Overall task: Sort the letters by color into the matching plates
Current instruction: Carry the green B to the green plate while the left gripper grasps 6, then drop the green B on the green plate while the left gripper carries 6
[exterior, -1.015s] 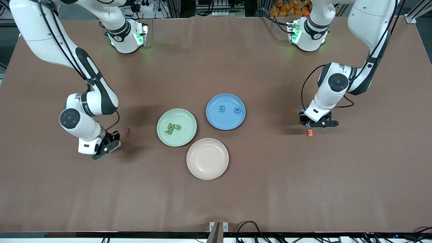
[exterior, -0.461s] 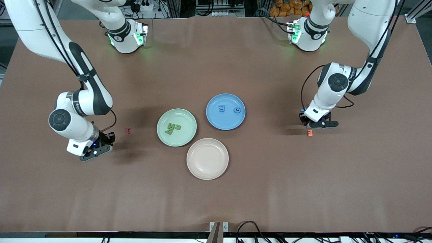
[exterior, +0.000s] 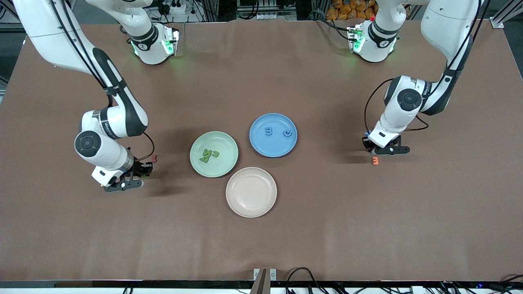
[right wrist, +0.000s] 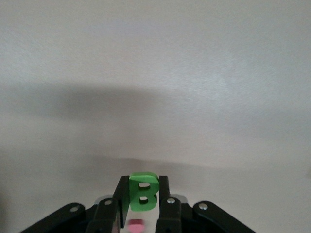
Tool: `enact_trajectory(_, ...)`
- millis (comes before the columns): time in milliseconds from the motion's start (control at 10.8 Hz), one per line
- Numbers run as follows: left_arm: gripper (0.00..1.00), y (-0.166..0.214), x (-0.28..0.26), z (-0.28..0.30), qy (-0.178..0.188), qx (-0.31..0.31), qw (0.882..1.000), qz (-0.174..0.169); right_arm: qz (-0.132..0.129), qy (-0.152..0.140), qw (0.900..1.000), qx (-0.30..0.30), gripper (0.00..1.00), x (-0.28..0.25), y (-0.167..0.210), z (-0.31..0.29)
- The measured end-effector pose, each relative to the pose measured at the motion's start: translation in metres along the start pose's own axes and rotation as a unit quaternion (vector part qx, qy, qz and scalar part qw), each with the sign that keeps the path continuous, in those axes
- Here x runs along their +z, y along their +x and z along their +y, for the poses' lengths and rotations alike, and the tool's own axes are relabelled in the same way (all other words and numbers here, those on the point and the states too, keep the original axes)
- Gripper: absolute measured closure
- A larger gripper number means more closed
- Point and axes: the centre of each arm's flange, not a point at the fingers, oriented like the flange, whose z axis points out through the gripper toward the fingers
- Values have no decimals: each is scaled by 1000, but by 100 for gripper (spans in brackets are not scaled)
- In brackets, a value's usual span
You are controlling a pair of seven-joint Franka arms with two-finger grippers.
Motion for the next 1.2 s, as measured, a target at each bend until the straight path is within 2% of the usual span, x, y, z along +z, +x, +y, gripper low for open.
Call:
enact_trajectory(277, 73, 0, -3, 19, -17, -15, 1000, -2, 2, 7, 998, 69, 72, -3, 1, -43)
enact_trajectory(461, 73, 1, -10, 46, -35, -19, 999, 2, -7, 10, 995, 97, 72, -8, 0, -72)
enact_trajectory(830, 73, 6, -23, 88, -59, -11, 998, 12, -23, 24, 993, 118, 72, -16, -8, -140)
enact_trajectory(1199, 73, 0, -35, 147, -92, -12, 996, 13, -28, 22, 990, 135, 72, -18, -23, -199)
